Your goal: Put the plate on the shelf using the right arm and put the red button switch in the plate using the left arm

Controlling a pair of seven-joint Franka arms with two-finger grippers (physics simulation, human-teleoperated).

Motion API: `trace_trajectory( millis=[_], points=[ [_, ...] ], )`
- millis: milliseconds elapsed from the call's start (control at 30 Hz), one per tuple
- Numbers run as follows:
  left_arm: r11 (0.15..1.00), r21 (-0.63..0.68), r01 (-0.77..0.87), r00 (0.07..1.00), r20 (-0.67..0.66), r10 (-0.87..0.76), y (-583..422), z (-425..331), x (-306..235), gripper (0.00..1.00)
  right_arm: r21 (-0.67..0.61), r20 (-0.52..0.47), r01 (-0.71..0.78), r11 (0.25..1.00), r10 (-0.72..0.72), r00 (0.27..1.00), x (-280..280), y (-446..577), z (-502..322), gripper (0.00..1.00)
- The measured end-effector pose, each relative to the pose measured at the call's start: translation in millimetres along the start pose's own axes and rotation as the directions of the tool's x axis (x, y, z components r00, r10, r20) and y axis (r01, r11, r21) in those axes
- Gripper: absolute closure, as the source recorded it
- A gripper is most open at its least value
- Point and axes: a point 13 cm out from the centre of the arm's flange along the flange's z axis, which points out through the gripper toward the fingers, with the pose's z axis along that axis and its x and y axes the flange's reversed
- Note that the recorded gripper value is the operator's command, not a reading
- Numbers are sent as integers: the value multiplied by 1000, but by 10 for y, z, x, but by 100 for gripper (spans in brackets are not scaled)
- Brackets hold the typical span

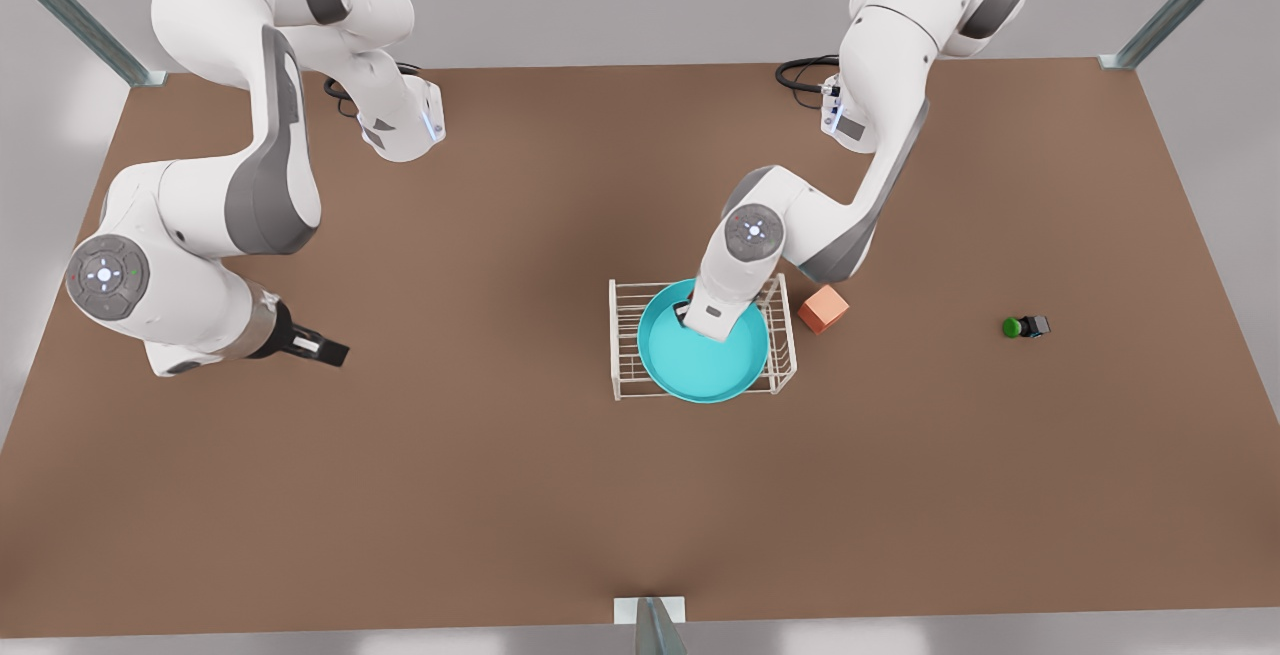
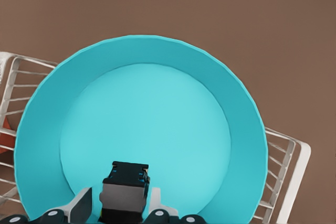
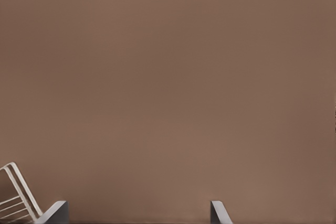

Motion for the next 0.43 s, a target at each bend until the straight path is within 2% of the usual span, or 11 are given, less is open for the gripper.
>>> trace_trajectory(
  millis=[100, 267, 333, 433],
  points=[
    [998, 2, 59, 998, 18, -59, 79, -107, -114, 0, 6, -12, 16, 1000, -16, 1000, -67, -247, -24, 0],
    [939, 29, 343, 937, 59, -344, 1747, -1080, -1495, 0, 8, -33, 63, 998, -63, 997, -77, -425, -44, 0],
    [926, 11, 378, 924, 50, -378, 2224, -1136, -1716, 0, 7, -39, 92, 996, -92, 995, -52, -402, -36, 0],
    [939, -21, 343, 939, 37, -342, 2464, -1118, -1767, 0, 7, -46, 124, 992, -124, 991, -41, -403, -26, 0]
  ],
)
